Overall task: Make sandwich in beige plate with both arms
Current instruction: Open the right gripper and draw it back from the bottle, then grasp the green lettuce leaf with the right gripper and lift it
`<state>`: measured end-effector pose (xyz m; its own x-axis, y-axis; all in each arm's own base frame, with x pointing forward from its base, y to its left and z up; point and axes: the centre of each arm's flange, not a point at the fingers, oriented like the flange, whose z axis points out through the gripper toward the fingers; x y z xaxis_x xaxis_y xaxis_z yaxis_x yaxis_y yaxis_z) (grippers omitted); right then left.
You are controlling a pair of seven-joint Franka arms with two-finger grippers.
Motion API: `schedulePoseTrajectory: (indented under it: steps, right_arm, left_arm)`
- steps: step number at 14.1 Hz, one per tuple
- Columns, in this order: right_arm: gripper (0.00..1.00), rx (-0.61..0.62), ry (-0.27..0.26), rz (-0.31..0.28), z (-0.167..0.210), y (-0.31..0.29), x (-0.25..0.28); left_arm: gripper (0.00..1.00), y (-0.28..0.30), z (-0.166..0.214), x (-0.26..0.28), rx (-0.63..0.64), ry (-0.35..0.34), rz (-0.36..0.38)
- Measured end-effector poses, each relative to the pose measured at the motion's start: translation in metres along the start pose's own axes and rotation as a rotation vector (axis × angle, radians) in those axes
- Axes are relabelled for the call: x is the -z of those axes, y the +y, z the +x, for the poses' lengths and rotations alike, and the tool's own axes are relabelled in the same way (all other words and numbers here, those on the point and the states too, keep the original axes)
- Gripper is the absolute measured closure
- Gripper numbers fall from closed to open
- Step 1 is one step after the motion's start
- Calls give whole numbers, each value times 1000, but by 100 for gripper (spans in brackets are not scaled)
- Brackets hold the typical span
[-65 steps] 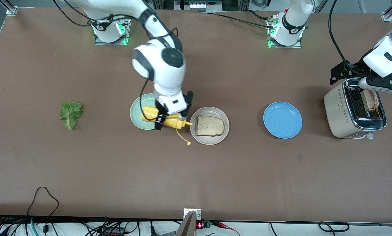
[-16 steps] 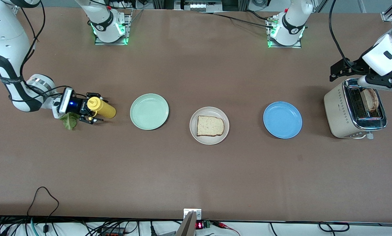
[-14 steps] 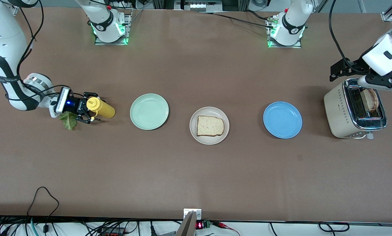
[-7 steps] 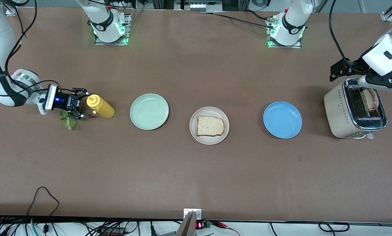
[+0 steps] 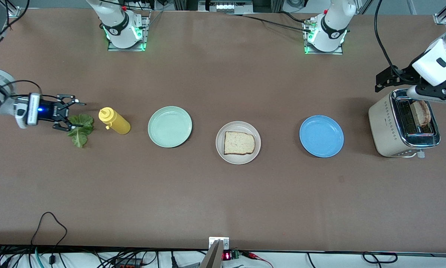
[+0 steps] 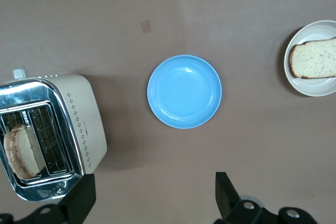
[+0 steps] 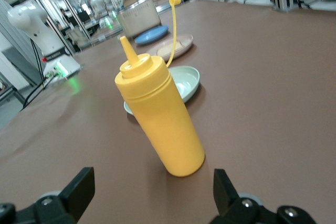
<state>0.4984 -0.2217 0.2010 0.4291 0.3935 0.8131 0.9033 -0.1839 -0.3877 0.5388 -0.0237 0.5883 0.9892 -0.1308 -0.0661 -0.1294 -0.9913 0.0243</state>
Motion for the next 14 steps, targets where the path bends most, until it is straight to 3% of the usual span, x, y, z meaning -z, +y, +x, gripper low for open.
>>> schedulePoseTrajectory:
  steps: [4,7,10,14]
  right_arm:
    - [0,-112,-234,-68,84,-9,37]
    - [0,-213,-392,-187,130,-17,49]
    - [0,-317,-516,-363,137,-4,52]
    - [0,-520,-637,-537,134,14,28]
  left_arm:
    - [0,0,-1,-1,0,-9,-1]
    - [0,0,-1,0,0,-9,-1]
    - [0,0,-1,0,0,-10,-1]
    - [0,-1,-1,0,2,-10,-1]
